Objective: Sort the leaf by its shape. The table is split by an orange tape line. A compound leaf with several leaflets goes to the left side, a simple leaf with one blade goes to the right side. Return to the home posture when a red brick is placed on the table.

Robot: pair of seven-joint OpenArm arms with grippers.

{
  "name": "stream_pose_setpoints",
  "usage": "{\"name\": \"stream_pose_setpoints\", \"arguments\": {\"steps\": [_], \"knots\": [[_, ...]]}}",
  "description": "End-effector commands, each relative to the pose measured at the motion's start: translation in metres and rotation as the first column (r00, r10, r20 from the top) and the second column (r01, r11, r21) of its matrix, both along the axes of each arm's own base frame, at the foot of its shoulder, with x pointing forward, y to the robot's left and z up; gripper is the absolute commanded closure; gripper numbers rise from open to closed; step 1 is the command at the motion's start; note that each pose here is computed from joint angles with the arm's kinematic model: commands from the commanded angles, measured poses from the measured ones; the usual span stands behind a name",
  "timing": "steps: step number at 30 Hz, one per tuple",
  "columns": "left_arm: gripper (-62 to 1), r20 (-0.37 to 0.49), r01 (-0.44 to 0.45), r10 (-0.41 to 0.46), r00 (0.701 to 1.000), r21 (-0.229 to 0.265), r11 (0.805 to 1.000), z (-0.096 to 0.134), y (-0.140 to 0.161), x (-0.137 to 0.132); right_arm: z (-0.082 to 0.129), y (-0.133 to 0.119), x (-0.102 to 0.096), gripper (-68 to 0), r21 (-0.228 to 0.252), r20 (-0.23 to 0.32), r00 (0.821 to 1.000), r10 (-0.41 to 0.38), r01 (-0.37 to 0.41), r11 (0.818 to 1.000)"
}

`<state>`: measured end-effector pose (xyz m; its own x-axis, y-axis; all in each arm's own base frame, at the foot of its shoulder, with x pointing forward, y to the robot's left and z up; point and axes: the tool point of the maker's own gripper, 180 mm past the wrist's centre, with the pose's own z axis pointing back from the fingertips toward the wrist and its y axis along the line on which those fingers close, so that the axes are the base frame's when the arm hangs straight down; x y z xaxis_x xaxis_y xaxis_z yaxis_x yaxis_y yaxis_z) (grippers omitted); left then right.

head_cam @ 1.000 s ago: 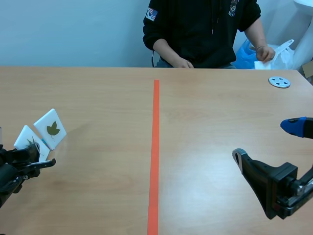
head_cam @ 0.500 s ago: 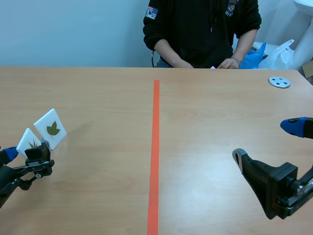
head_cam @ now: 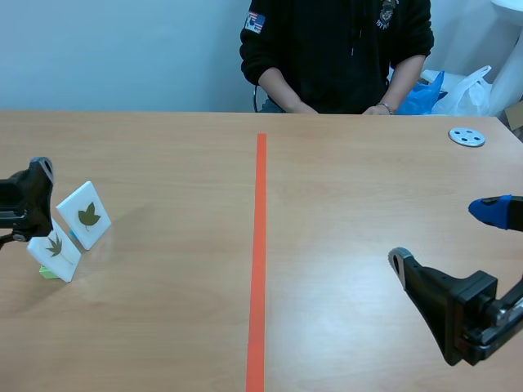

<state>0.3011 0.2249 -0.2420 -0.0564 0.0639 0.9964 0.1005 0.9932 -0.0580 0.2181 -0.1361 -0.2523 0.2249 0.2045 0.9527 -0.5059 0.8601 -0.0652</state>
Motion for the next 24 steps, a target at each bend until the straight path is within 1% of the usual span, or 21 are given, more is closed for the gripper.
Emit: {"name": "stream_pose_setpoints", "arguments": {"steps": [1, 2, 4, 7, 11, 13, 14, 16, 18, 20, 24], "knots": [[-62.3, -0.005, 0.084, -0.084, 0.996, 0.015, 0.996, 0.007, -0.019, -0.007, 0.008, -0.003, 0.006, -67.9, 0.011, 0.033, 0.999, -0.006, 0.006, 1.000], [-62.3, -0.015, 0.141, -0.140, 0.990, 0.023, 0.990, 0.011, -0.033, -0.012, 0.008, -0.003, 0.006, -67.9, 0.011, 0.033, 0.999, -0.006, 0.006, 1.000], [-62.3, -0.032, 0.228, -0.228, 0.973, 0.020, 0.973, 0.018, -0.056, -0.023, 0.008, -0.003, 0.006, -67.9, 0.010, 0.032, 0.999, -0.006, 0.006, 1.000], [-62.3, -0.064, 0.360, -0.359, 0.931, 0.000, 0.933, 0.027, -0.091, -0.041, 0.008, -0.003, 0.006, -67.9, 0.010, 0.032, 0.999, -0.006, 0.006, 1.000], [-62.3, -0.173, 0.473, -0.465, 0.868, 0.001, 0.881, 0.024, -0.122, -0.059, 0.008, -0.003, 0.006, -67.9, 0.010, 0.032, 0.999, -0.006, 0.006, 1.000], [-62.3, -0.200, 0.510, -0.500, 0.843, 0.000, 0.860, 0.025, -0.132, -0.067, 0.008, -0.003, 0.006, -67.9, 0.010, 0.032, 0.999, -0.006, 0.005, 1.000], [-62.3, -0.205, 0.520, -0.509, 0.836, -0.002, 0.854, 0.026, -0.135, -0.070, 0.008, -0.003, 0.006, -67.9, 0.010, 0.032, 0.999, -0.006, 0.005, 1.000], [-62.3, -0.213, 0.528, -0.517, 0.829, -0.002, 0.849, 0.027, -0.139, -0.073, 0.008, -0.003, 0.006, -67.9, 0.011, 0.032, 0.999, -0.006, 0.006, 1.000], [-62.3, -0.227, 0.528, -0.515, 0.827, -0.003, 0.849, 0.025, -0.139, -0.074, 0.009, -0.002, 0.005, -67.9, 0.019, 0.030, 1.000, -0.005, 0.004, 1.000], [-62.3, -0.233, 0.522, -0.510, 0.828, -0.010, 0.853, 0.023, -0.140, -0.074, 0.010, -0.001, 0.006, -67.9, 0.038, 0.028, 1.000, -0.007, 0.006, 0.999], [-62.3, -0.229, 0.539, -0.535, 0.814, -0.048, 0.841, 0.022, -0.150, -0.079, 0.011, -0.001, 0.006, -67.9, 0.045, 0.028, 1.000, -0.009, 0.008, 0.999]]}}
